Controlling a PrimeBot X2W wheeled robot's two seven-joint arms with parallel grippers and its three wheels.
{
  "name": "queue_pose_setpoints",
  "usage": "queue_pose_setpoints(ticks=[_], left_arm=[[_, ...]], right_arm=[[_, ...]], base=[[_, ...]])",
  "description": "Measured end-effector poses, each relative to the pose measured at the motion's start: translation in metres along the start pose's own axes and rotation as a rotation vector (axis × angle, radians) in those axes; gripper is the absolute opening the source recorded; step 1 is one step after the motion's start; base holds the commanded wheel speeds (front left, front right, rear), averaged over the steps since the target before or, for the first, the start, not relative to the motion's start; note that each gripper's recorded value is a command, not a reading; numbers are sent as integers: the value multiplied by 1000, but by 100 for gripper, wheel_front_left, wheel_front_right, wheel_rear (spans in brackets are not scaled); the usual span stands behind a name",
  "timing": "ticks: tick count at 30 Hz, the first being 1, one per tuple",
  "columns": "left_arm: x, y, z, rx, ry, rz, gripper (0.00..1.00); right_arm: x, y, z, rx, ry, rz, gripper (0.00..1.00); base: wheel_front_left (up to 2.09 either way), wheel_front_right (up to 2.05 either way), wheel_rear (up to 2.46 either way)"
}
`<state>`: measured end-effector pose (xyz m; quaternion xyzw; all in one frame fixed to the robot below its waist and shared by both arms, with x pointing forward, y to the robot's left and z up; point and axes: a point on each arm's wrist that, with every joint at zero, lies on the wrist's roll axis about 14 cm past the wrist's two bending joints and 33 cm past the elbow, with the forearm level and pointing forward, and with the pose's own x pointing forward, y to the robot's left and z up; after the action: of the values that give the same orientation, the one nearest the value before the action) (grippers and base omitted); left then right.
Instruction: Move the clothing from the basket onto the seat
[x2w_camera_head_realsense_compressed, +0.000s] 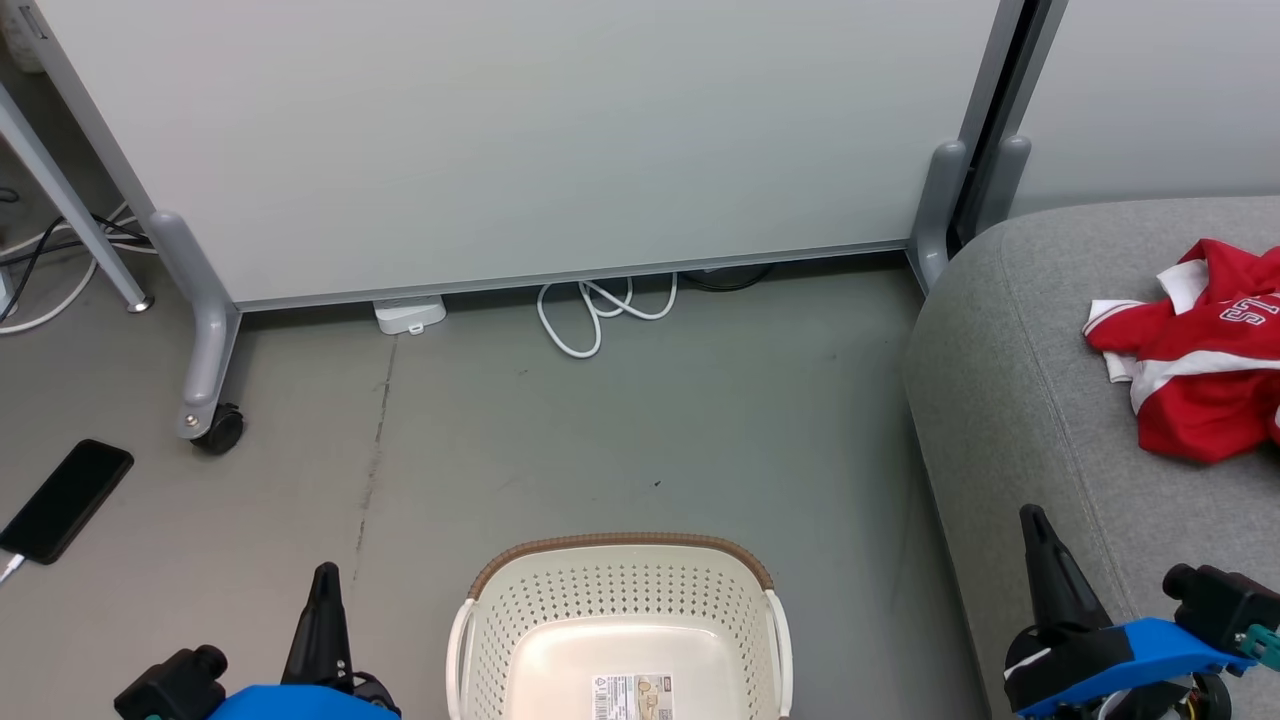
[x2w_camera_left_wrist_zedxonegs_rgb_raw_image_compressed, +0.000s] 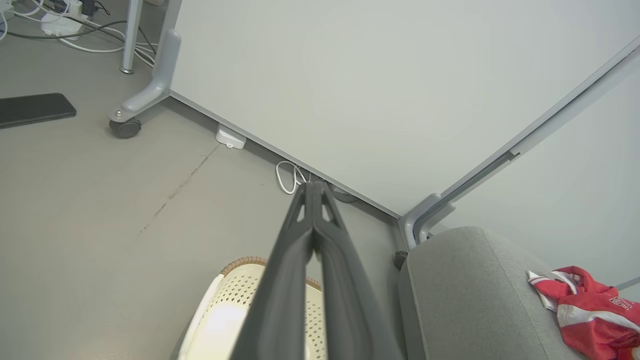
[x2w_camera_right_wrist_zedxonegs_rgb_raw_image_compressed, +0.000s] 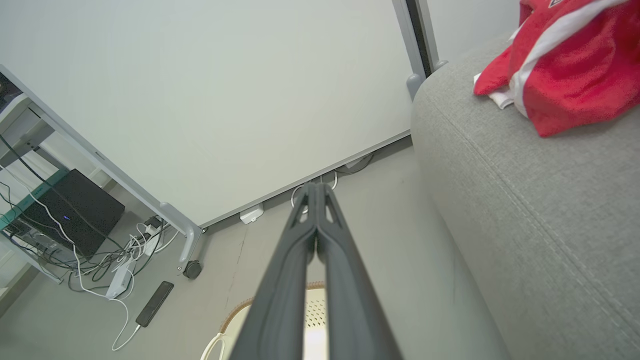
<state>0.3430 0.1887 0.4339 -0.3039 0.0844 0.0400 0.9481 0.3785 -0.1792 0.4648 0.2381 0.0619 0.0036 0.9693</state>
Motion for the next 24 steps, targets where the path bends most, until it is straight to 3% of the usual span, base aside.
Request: queue_pose_setpoints(ticks=[24], left_arm=[[12,-5,19,-308,-26,-2,0]], right_arm=[[1,-4,9,354,-18,-20,0]], base=[[0,0,0]])
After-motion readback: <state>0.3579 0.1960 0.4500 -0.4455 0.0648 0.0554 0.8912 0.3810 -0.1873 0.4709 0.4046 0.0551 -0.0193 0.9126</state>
